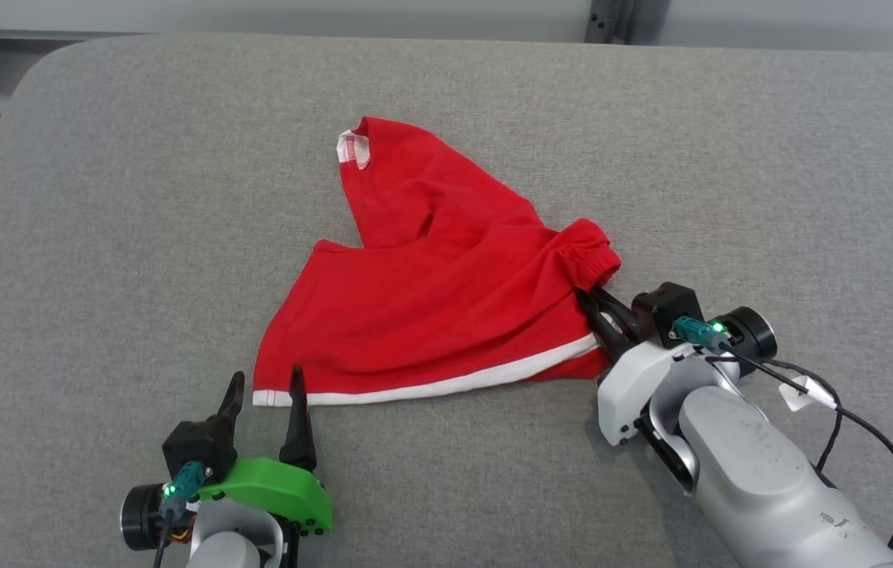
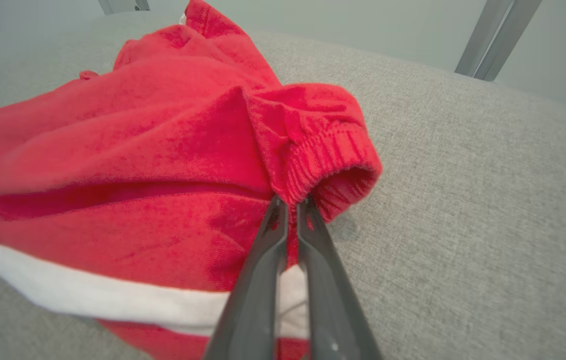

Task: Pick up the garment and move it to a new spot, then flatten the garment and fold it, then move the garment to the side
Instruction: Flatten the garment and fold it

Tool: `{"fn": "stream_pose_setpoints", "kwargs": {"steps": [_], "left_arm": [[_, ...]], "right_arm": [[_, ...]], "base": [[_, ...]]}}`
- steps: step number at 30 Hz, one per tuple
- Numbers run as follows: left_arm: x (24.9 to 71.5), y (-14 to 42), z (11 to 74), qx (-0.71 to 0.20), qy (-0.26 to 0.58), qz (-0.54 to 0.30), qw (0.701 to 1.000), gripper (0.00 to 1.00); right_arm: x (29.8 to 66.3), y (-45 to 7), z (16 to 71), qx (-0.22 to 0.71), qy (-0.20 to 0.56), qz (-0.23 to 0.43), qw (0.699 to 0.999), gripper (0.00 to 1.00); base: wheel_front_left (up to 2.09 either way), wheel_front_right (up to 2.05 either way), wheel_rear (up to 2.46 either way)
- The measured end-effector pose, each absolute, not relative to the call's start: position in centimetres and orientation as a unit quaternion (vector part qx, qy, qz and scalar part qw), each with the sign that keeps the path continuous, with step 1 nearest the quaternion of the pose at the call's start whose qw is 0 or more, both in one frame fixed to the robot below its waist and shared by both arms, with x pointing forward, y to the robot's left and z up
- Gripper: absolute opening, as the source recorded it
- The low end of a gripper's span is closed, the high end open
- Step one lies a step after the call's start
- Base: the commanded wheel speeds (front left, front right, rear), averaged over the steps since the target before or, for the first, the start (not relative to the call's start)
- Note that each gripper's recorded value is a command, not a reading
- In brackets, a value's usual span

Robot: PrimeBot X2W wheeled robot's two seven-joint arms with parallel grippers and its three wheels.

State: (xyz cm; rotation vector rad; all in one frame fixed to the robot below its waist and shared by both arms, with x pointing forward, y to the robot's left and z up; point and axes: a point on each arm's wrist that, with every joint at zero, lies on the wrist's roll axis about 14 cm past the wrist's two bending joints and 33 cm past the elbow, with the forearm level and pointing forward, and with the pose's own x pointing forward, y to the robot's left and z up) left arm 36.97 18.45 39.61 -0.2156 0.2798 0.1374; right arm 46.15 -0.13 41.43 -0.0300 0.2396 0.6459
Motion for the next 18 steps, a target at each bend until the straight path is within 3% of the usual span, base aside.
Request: {"fn": "stream_pose_setpoints", "kwargs": {"steps": [1, 2, 3, 4, 10, 18], "left_arm": [[36.8, 18.7, 39.5, -0.106, 0.141, 0.073, 0.982, 1.0], [36.6, 19.0, 39.4, -0.105, 0.143, 0.078, 0.981, 1.0], [36.5, 19.2, 39.3, -0.105, 0.144, 0.082, 0.981, 1.0], [36.3, 19.6, 39.3, -0.104, 0.145, 0.089, 0.98, 1.0], [36.1, 20.4, 39.2, -0.1, 0.143, 0.101, 0.979, 1.0], [36.6, 19.9, 39.9, -0.097, 0.132, 0.091, 0.982, 1.0]], "right_arm": [[46.1, 0.4, 40.9, -0.018, 0.124, 0.319, 0.939, 0.0], [46.1, 0.9, 40.7, -0.016, 0.127, 0.321, 0.938, 0.33], [46.2, 1.2, 40.6, -0.016, 0.126, 0.323, 0.938, 0.44], [46.4, 1.6, 40.9, -0.012, 0.122, 0.322, 0.939, 1.0], [46.0, 0.0, 41.2, 0.009, 0.112, 0.288, 0.951, 1.0], [43.7, -7.3, 42.8, 0.039, 0.088, 0.181, 0.979, 1.0]], "base": [[0.0, 0.0, 0.0], [0.0, 0.0, 0.0], [0.0, 0.0, 0.0], [0.0, 0.0, 0.0], [0.0, 0.0, 0.0], [0.0, 0.0, 0.0]]}}
